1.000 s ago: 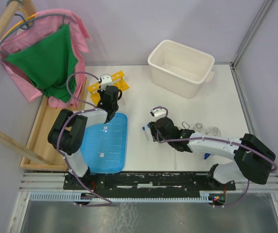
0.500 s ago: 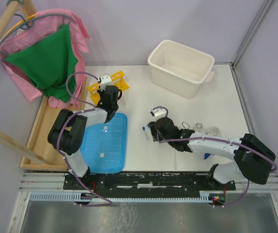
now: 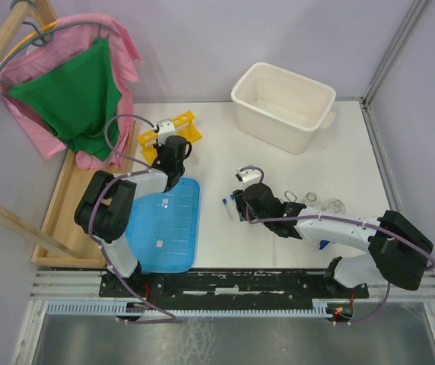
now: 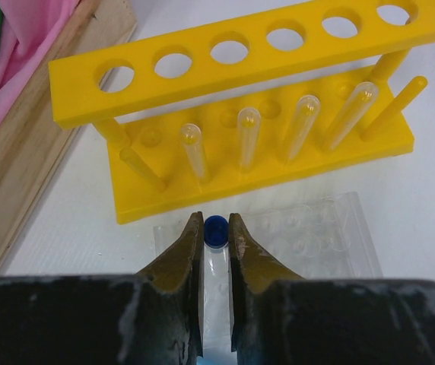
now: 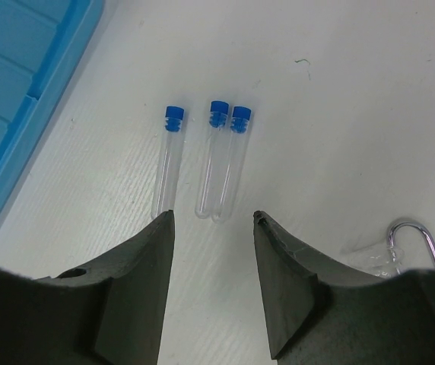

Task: Organize the chemistry lab equipment
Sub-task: Insert the test tube into the slot of the test tube rack.

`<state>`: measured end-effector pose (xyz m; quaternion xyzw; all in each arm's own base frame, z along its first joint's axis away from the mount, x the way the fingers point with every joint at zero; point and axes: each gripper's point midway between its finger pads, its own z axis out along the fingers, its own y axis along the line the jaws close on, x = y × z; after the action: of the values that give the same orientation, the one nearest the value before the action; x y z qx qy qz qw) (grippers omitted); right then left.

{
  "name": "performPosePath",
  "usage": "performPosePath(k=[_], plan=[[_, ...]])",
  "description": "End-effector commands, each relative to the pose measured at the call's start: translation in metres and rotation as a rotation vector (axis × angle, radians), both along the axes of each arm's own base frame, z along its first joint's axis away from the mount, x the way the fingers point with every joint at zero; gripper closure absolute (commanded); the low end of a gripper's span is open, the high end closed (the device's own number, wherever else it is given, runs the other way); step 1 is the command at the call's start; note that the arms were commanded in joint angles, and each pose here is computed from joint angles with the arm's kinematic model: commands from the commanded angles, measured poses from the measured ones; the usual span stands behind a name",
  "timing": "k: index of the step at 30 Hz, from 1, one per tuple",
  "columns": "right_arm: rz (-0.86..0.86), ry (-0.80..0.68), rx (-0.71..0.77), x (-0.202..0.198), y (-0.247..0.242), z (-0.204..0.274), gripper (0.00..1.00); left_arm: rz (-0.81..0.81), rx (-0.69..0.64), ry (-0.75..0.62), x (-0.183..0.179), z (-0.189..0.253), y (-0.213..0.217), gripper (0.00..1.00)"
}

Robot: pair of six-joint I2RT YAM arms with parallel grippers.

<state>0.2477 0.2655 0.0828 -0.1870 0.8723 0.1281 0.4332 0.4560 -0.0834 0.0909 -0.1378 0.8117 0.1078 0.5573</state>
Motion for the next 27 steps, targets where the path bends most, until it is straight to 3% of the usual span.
performPosePath(k=[1, 11, 19, 27], plan=[[-0.007, -0.028, 0.049, 0.004, 0.005, 0.014, 0.45, 0.017, -0.046, -0.035, -0.002, 0.013, 0.000, 0.77], [0.005, -0.023, 0.059, 0.004, 0.008, 0.017, 0.44, 0.021, -0.048, -0.094, -0.004, 0.047, 0.002, 0.53], [-0.042, -0.017, 0.034, 0.005, 0.000, 0.024, 0.44, -0.016, -0.111, -0.135, -0.020, 0.084, -0.009, 0.52], [-0.069, 0.085, -0.087, 0.010, -0.010, 0.015, 0.46, -0.300, -0.340, 0.021, -0.080, 0.055, -0.080, 0.55]])
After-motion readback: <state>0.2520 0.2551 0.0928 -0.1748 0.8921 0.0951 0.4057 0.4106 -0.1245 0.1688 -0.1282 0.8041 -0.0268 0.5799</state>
